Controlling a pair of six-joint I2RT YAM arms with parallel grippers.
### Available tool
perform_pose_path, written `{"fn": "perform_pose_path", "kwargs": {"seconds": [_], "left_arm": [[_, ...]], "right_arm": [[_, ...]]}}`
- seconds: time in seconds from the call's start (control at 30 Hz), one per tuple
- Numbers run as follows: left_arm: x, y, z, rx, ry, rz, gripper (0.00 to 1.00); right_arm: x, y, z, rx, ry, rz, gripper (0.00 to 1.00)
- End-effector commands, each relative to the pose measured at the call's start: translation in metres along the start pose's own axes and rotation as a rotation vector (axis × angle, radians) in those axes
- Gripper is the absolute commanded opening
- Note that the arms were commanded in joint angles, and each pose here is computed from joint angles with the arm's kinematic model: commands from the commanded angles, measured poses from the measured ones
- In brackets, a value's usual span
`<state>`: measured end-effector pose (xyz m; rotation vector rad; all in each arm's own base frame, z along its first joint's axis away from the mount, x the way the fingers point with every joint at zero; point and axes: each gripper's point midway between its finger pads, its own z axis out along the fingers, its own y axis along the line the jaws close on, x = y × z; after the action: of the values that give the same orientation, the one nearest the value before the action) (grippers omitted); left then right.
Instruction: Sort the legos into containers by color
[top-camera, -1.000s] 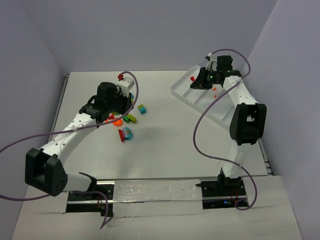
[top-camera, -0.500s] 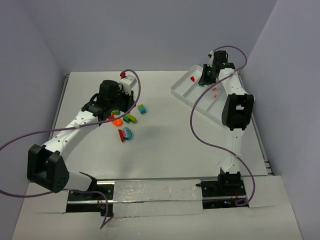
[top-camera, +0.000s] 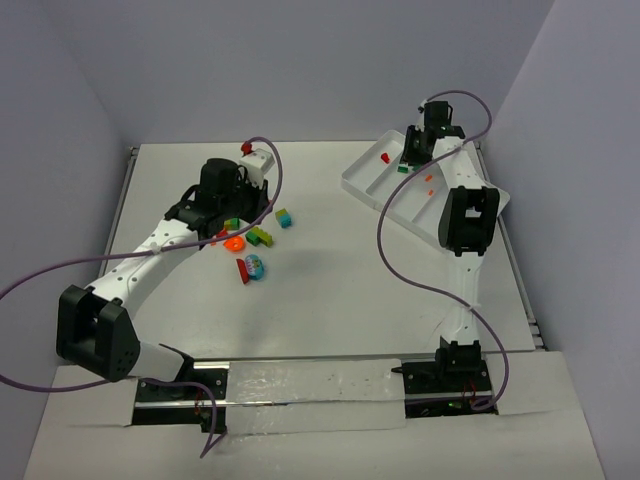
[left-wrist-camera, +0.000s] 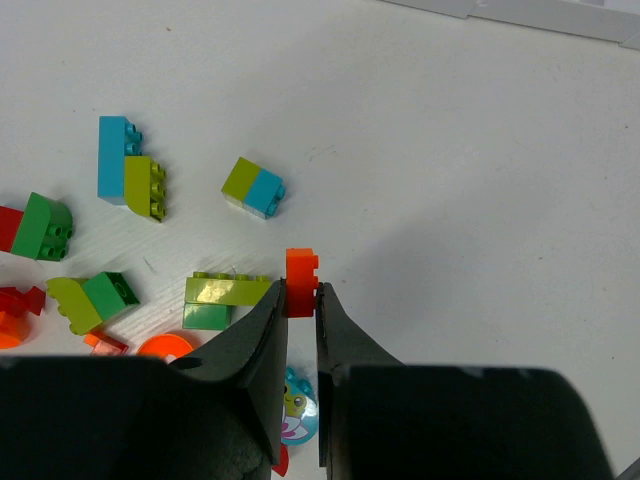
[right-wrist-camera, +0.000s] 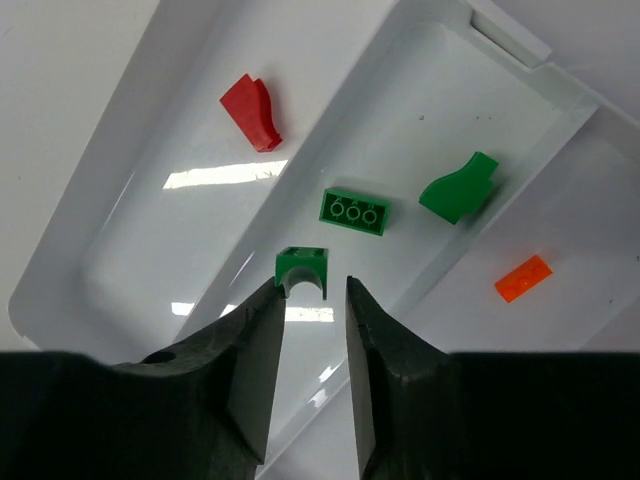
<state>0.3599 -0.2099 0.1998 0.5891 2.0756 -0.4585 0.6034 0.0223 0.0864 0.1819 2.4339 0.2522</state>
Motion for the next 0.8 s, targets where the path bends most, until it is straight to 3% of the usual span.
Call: {"fn": "perform_pose_path", "kwargs": {"seconds": [0.0, 0.17, 0.3, 0.43, 0.53, 0.57, 0.6, 0.63, 0.77], "left_arm": [[-0.032, -0.002, -0.003, -0.009, -0.085, 0.000, 0.00], [-0.034, 0.000, -0.004, -0.016, -0.088, -0.003, 0.00], [-0.035, -0.008, -0.008, 0.024, -0.099, 0.000, 0.00], [-0.034, -0.029, -0.018, 0.155, -0.120, 0.006, 0.00], [-0.032, -0.051, -0.029, 0.321, -0.106, -0.048, 0.00], [-0.031, -0.056, -0.033, 0.367, -0.103, -0.064, 0.00], [-0.031, -0.061, -0.038, 0.413, -0.100, -0.077, 0.00], [-0.029, -0.073, -0.048, 0.514, -0.105, -0.084, 0.00], [-0.024, -0.089, -0.070, 0.656, -0.149, 0.007, 0.00]], "right_arm": [[-0.033, 0.001, -0.004, 0.011, -0.105, 0.002, 0.52], [-0.044, 0.002, -0.015, 0.021, -0.138, 0.002, 0.60], [-0.052, 0.023, -0.051, -0.053, -0.162, -0.014, 0.61], [-0.046, 0.065, -0.097, -0.234, -0.163, -0.067, 0.61], [-0.004, 0.127, -0.140, -0.498, -0.109, -0.158, 0.62], [-0.006, 0.143, -0.170, -0.549, -0.152, -0.195, 0.62], [0.007, 0.147, -0.162, -0.555, -0.126, -0.207, 0.62], [0.012, 0.174, -0.193, -0.646, -0.156, -0.270, 0.62], [0.064, 0.226, -0.248, -0.901, -0.074, -0.345, 0.56]]}}
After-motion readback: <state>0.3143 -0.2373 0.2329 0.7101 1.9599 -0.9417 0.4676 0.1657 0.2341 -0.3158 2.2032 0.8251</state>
